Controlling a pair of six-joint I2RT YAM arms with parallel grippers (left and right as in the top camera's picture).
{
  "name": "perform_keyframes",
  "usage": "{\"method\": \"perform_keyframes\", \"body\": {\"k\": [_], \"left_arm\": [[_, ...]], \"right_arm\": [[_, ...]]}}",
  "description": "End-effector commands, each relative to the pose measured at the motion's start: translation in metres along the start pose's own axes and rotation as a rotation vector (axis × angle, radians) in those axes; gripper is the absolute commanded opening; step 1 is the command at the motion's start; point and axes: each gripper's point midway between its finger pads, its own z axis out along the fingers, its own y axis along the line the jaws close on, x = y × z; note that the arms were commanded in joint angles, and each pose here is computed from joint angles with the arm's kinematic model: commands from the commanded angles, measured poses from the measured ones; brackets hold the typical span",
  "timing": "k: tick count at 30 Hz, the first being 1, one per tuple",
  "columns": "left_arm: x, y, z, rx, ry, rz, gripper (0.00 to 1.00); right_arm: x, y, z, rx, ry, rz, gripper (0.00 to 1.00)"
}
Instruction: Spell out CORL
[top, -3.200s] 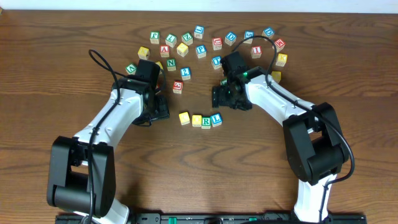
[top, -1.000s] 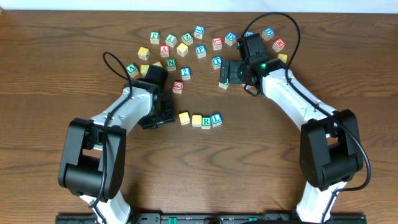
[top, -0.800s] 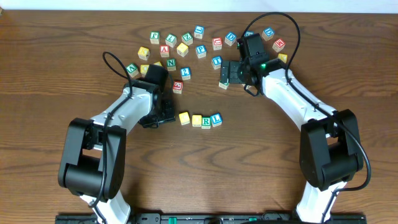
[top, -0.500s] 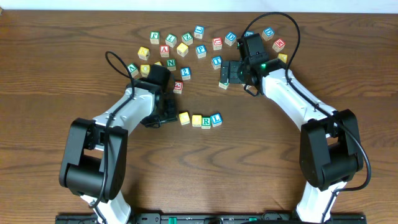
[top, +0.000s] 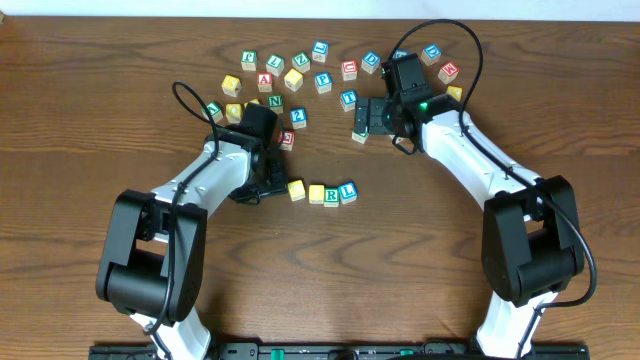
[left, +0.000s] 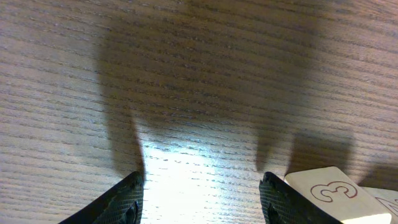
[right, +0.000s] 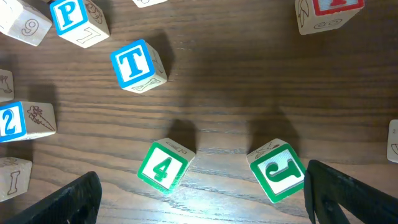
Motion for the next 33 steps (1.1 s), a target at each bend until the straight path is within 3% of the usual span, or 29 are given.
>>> {"method": "perform_keyframes", "body": {"k": [1,9,15,24,33], "left_arm": [[0.005,0.003,0.005,-0.011,0.017,0.012,0.59],[0.004,0.002,0.005,-0.008,0.014,0.055,0.58],[0.005,-0.013,0.005,0.032,0.005,0.197,0.54],[0.009,-0.03,0.006,0.048,-0.013,0.287,0.54],[0.012,-0.031,0.006,0.046,-0.004,0.301,0.54]], "right_arm": [[-0.011,0.0,-0.009,0.003,-0.032,0.011,0.99],[-0.011,0.0,-0.009,0.004,-0.032,0.011,0.99],[-0.011,-0.001,-0.009,0.007,-0.033,0.011,0.99],[-0.011,-0.001,-0.009,0.008,-0.034,0.011,0.99],[-0.011,-0.001,-0.009,0.007,-0.033,0.011,0.99]]}}
